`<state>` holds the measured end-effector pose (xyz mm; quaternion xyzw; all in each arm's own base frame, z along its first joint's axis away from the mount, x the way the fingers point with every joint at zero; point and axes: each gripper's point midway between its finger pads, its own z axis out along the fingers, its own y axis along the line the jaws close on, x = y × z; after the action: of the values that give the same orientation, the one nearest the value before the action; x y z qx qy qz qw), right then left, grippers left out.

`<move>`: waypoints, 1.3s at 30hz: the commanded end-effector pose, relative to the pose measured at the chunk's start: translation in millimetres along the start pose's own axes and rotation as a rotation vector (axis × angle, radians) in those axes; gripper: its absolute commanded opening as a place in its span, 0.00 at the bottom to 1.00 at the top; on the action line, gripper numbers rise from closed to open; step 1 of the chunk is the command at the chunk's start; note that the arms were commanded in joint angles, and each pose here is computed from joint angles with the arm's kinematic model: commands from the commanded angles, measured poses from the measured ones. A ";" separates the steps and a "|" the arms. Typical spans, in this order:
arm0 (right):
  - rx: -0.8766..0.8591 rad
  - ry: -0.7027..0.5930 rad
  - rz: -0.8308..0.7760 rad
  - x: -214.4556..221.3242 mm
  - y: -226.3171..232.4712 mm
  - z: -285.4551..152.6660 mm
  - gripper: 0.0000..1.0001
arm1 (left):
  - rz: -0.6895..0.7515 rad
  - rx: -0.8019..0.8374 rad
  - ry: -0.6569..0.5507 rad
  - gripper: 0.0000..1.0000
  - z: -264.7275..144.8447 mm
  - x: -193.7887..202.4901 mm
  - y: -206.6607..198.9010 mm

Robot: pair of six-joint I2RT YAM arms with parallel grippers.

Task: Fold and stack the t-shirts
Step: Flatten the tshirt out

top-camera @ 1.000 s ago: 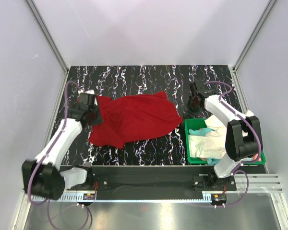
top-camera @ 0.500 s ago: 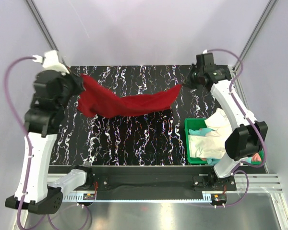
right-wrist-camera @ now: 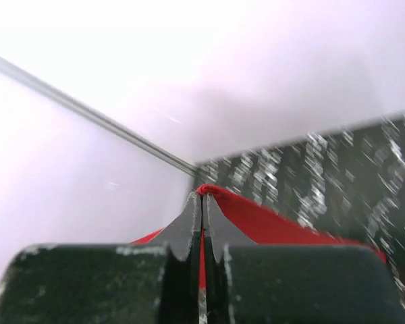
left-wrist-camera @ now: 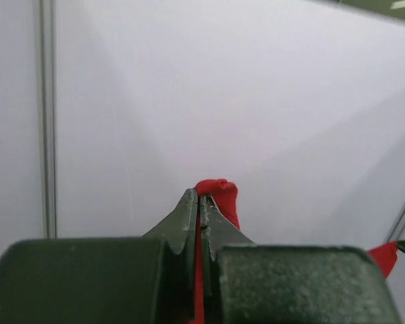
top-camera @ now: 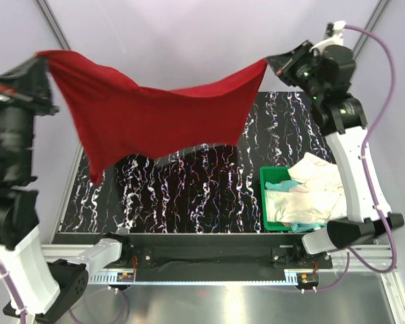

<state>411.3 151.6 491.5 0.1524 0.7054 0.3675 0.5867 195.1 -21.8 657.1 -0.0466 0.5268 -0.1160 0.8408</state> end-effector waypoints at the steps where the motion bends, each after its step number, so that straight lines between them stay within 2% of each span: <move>1: -0.268 -0.189 -0.027 -62.1 82.2 -61.3 0.00 | 0.062 0.079 -0.297 0.00 -39.6 -103.3 -15.9; 5: -0.413 -0.212 -0.051 -72.8 120.1 -112.0 0.00 | 0.077 0.117 -0.456 0.00 -85.2 -160.2 -23.0; 6: -0.456 -0.245 -0.058 -79.7 132.2 -135.7 0.00 | 0.076 0.125 -0.482 0.00 -92.9 -168.1 -24.1; 8: -0.499 -0.252 -0.054 -80.5 141.2 -155.0 0.00 | 0.068 0.150 -0.536 0.00 -112.9 -182.9 -26.5; 11: -0.524 -0.269 -0.040 -83.4 148.5 -180.6 0.00 | 0.048 0.173 -0.558 0.00 -125.1 -187.5 -26.2; 14: -0.506 -0.258 -0.031 -78.3 142.0 -178.2 0.00 | 0.041 0.164 -0.498 0.00 -102.3 -162.6 -23.6; 16: -0.478 -0.256 -0.023 -74.1 131.5 -162.8 0.00 | 0.051 0.139 -0.402 0.00 -70.7 -123.7 -20.3; 18: -0.444 -0.244 -0.011 -63.0 112.8 -131.5 0.00 | 0.066 0.121 -0.339 0.00 -45.9 -92.8 -17.9; 19: -0.423 -0.240 -0.008 -58.9 103.9 -116.9 0.00 | 0.076 0.095 -0.253 0.00 -22.5 -54.6 -13.2; 21: -0.374 -0.206 -0.005 -40.9 78.1 -73.0 0.00 | 0.101 0.053 -0.192 0.00 1.0 -18.8 -5.3; 22: -0.337 -0.188 -0.003 -29.7 61.4 -53.1 0.00 | 0.134 0.025 -0.119 0.00 18.9 22.2 2.1; 23: -0.345 -0.206 -0.003 -29.6 57.6 -39.4 0.00 | 0.151 0.007 -0.092 0.00 26.3 40.4 6.5; 24: -0.305 -0.170 -0.001 -13.7 37.1 -8.4 0.00 | 0.170 -0.047 -0.045 0.00 37.9 68.7 18.3; 26: -0.253 -0.149 -0.003 4.1 9.6 27.6 0.00 | 0.212 -0.102 0.048 0.00 56.8 132.4 39.6; 27: -0.208 -0.110 -0.003 24.5 -15.6 58.8 0.00 | 0.225 -0.103 0.113 0.00 71.0 167.7 46.8; 28: -0.175 -0.109 -0.017 32.1 -31.2 75.3 0.00 | 0.206 -0.115 0.139 0.00 79.1 188.5 53.8; 30: -0.112 -0.068 0.008 58.3 -68.6 119.2 0.00 | 0.209 -0.145 0.276 0.00 93.8 264.8 84.0; 32: -0.108 -0.066 0.001 63.0 -78.1 147.4 0.00 | 0.179 -0.186 0.334 0.00 102.5 308.2 110.1; 33: -0.058 -0.013 0.013 90.9 -110.7 176.4 0.00 | 0.164 -0.190 0.411 0.00 110.1 348.9 122.8; 35: -0.064 -0.012 0.014 90.3 -116.2 203.8 0.00 | 0.117 -0.240 0.459 0.00 117.5 382.5 148.8; 36: -0.014 0.040 0.024 121.4 -148.9 228.6 0.00 | 0.099 -0.250 0.518 0.00 122.8 416.7 161.0; 37: -0.037 0.004 0.020 104.8 -140.0 240.7 0.00 | 0.080 -0.281 0.542 0.00 124.8 430.1 175.6; 38: 0.016 0.053 0.033 132.5 -173.9 260.3 0.00 | 0.070 -0.289 0.563 0.00 128.1 442.4 183.1; 39: 0.020 0.059 0.031 136.7 -180.5 269.8 0.00 | 0.056 -0.277 0.606 0.00 132.9 467.0 188.9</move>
<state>635.4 214.0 214.1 0.1698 0.7652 0.3659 0.5017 497.8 36.4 228.1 -0.0956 0.8155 0.0114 0.5707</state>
